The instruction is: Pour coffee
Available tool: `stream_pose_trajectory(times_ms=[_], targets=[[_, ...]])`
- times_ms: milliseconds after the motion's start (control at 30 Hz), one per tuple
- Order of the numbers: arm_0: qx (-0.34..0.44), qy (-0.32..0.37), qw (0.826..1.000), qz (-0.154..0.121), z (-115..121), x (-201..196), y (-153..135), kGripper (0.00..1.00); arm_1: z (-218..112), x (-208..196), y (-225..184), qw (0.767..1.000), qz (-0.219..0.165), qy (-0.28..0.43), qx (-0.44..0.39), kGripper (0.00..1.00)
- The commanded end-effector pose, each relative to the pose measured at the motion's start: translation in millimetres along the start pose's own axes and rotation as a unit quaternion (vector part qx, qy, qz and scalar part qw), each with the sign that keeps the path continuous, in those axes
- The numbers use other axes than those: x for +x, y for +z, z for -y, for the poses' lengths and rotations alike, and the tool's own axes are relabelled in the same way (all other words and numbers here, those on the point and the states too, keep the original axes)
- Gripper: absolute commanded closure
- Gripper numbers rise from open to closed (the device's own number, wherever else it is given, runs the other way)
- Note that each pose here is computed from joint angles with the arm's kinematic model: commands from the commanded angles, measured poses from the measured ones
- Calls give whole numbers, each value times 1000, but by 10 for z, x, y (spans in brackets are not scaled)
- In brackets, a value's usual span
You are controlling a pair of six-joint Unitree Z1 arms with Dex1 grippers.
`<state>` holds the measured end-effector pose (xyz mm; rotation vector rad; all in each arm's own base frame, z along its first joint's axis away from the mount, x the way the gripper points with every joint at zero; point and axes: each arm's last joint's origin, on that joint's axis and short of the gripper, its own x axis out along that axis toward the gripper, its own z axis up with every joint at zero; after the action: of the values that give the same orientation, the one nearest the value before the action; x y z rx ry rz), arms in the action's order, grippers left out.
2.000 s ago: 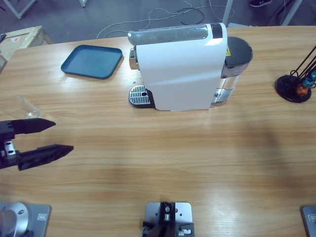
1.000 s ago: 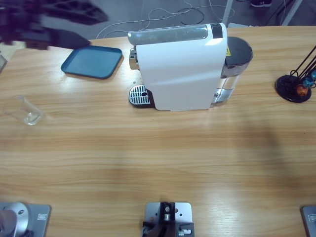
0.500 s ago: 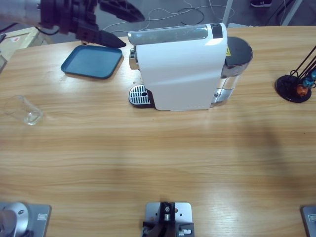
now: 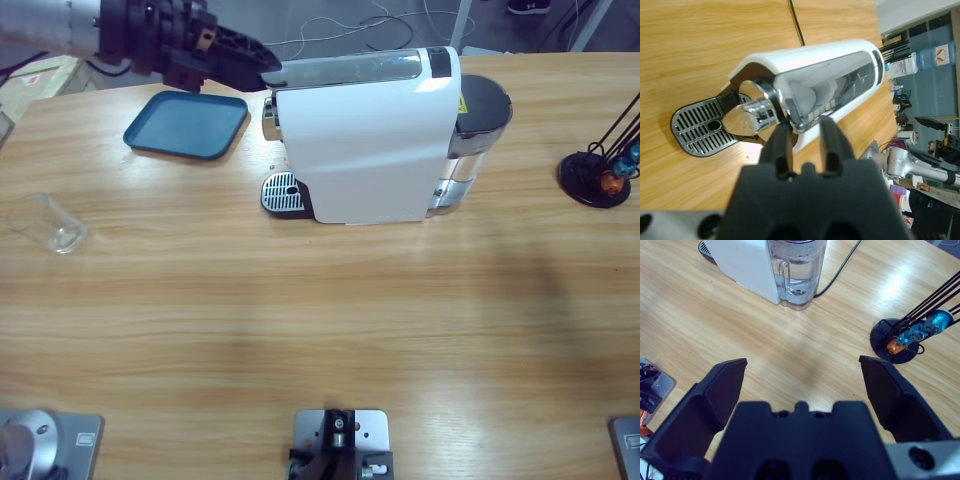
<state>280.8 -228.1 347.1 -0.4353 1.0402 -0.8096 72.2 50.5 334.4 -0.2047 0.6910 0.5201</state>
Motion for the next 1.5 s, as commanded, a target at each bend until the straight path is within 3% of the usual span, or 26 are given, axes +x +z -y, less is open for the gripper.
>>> stream_pose_trajectory(times_ms=[33,233,333,433,567,600,633,667,733,800,833,900,933,1033,1200,1500], targets=[[16,-5,1000,-2,44,84,-36,1000,7,-10,-67,1000,3,-3,-3,0],[87,-9,993,84,567,-376,-89,1000,15,-67,-36,1000,-7,-9,3,0],[136,-14,982,127,828,-655,-109,1000,70,-211,43,998,-2,-56,4,0],[175,-16,975,138,926,-790,-163,1000,99,-285,131,996,18,-84,8,0],[177,-16,973,150,968,-856,-168,1000,95,-174,115,996,7,-91,10,4],[180,-6,972,152,957,-862,-202,796,94,-151,94,996,6,-91,14,4],[196,11,968,154,929,-873,-255,220,95,-140,87,996,6,-92,20,4],[231,38,960,154,902,-890,-344,28,101,-129,92,995,9,-100,27,4],[306,119,935,137,824,-941,-589,9,144,-76,128,988,6,-144,51,29],[402,198,890,89,699,-909,-933,9,232,60,193,978,-11,-189,87,163],[425,216,876,71,589,-901,-1103,9,278,127,218,973,-17,-203,104,237],[420,217,879,61,374,-1030,-1368,9,378,280,274,966,-23,-220,134,412],[406,209,887,71,259,-1166,-1514,9,426,373,297,963,-28,-224,145,456],[368,189,905,102,43,-1358,-1765,9,534,732,283,960,-50,-222,166,460],[353,191,911,97,-75,-1378,-1878,9,676,1036,166,950,-49,-229,207,502],[353,189,912,91,-18,-1304,-1813,9,865,1274,-5,941,-46,-230,244,571]])
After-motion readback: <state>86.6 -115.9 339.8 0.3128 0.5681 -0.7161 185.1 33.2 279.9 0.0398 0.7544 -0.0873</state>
